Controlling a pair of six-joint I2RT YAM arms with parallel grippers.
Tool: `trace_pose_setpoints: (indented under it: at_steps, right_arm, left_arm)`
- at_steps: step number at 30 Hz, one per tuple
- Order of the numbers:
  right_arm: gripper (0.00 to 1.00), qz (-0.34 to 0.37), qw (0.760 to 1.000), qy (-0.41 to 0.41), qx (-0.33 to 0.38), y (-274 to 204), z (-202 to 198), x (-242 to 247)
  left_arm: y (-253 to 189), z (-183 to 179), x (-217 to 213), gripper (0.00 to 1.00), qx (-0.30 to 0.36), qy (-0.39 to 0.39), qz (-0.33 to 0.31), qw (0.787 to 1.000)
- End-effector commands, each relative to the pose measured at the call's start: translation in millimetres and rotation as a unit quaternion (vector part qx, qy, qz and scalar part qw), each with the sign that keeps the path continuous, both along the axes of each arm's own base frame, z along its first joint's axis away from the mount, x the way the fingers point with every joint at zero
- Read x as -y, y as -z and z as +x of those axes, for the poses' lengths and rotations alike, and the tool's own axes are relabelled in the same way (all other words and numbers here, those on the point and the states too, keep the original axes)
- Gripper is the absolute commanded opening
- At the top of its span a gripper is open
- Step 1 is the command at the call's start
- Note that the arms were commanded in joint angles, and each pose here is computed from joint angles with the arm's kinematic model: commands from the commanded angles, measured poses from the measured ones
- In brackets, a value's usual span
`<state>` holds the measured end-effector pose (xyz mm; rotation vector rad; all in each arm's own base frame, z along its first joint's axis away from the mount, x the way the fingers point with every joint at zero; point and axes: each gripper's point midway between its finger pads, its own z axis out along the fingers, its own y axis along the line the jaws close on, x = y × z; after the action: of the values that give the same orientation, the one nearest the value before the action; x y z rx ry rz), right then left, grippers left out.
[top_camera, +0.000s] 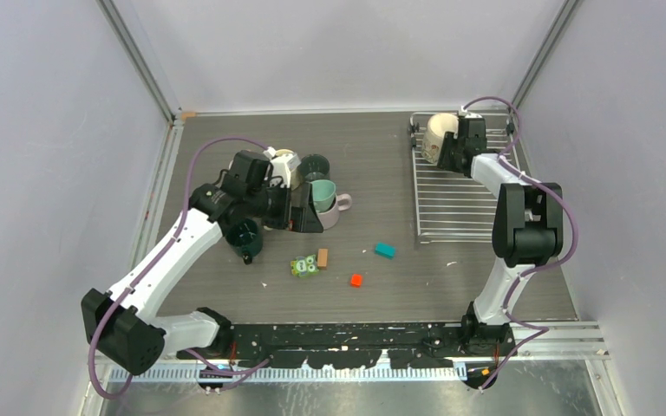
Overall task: Unload the cups from the dish rack
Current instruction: Unload the cup from the dish rack.
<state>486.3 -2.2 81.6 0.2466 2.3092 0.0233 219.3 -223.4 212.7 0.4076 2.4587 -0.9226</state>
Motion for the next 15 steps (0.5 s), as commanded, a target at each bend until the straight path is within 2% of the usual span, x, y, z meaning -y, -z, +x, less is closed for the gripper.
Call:
trace_pose_setpoints:
  at_steps: [1,9,15]
  right_arm:
    - [0.44,-0.007,0.999,0.004,0.037,-13.6,15.2,3.7]
    - [0.41,-0.018,0.999,-0.008,0.035,-9.5,11.9,-7.9]
    - [0.28,-0.021,0.999,-0.003,0.039,-5.4,12.4,-10.1]
  left_arm:
    - [-12.2,4.7,4.5,1.00,0.022,0.011,-0.007,1.000]
    - [-11.6,5.1,3.7,1.00,0.022,0.008,-0.005,1.000]
    - [-10.0,4.9,3.3,1.00,0.019,0.007,-0.004,1.000]
